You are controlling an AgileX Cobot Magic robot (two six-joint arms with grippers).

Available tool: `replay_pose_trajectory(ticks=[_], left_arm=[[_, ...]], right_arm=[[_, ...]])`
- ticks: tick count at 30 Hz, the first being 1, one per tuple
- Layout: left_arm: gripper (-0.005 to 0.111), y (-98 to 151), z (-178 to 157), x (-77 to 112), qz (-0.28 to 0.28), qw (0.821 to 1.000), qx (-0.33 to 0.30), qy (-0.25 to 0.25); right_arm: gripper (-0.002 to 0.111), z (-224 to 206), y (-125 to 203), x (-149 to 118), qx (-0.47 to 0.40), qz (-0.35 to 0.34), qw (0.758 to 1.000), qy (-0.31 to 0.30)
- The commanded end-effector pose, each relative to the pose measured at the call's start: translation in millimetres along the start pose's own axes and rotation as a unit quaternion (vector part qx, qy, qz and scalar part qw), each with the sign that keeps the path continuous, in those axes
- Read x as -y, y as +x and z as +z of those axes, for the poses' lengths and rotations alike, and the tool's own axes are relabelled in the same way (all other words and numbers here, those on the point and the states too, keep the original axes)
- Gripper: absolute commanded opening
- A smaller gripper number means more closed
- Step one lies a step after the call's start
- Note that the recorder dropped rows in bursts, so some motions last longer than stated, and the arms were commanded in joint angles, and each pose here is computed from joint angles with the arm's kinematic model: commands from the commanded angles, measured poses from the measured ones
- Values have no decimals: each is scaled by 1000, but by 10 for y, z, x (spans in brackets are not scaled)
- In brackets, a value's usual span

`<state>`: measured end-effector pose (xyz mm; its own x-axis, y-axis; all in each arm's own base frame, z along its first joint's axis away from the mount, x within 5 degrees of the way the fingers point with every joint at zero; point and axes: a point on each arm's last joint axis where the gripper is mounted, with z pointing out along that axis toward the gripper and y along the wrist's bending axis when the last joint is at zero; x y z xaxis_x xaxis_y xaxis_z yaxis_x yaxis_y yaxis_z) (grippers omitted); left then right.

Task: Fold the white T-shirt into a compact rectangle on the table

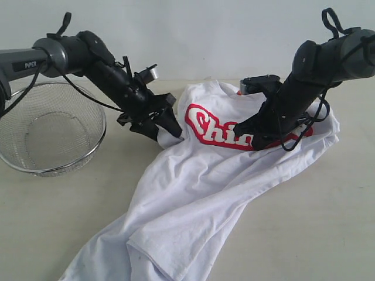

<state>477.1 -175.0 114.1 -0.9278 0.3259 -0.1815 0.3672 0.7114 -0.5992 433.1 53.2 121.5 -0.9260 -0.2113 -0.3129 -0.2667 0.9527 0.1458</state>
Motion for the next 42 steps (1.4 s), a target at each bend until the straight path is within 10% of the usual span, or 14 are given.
replay_pose_trajectory(ticks=[1,5,21,34,37,42], left_arm=[[50,43,150,11,-5,1000,-20,2],[5,23,123,30,30,999,-15,2],[5,-155,-1173,213,129,969,113,-180],[5,-168,-1468,-110,112,953,160,-231],[16,-184,-1435,-86,109,958,169,-206],[67,-179,-1418,-206,95,951,162,-245]], right_arm=[[0,91,80,8,-30,-6,1000,-6],[0,92,78,9,-29,-6,1000,-6],[0,92,76,10,-28,-6,1000,-5],[0,91,87,4,-34,-5,999,-8],[0,91,82,6,-32,-5,999,-7],[0,90,96,0,-39,-5,999,-10]])
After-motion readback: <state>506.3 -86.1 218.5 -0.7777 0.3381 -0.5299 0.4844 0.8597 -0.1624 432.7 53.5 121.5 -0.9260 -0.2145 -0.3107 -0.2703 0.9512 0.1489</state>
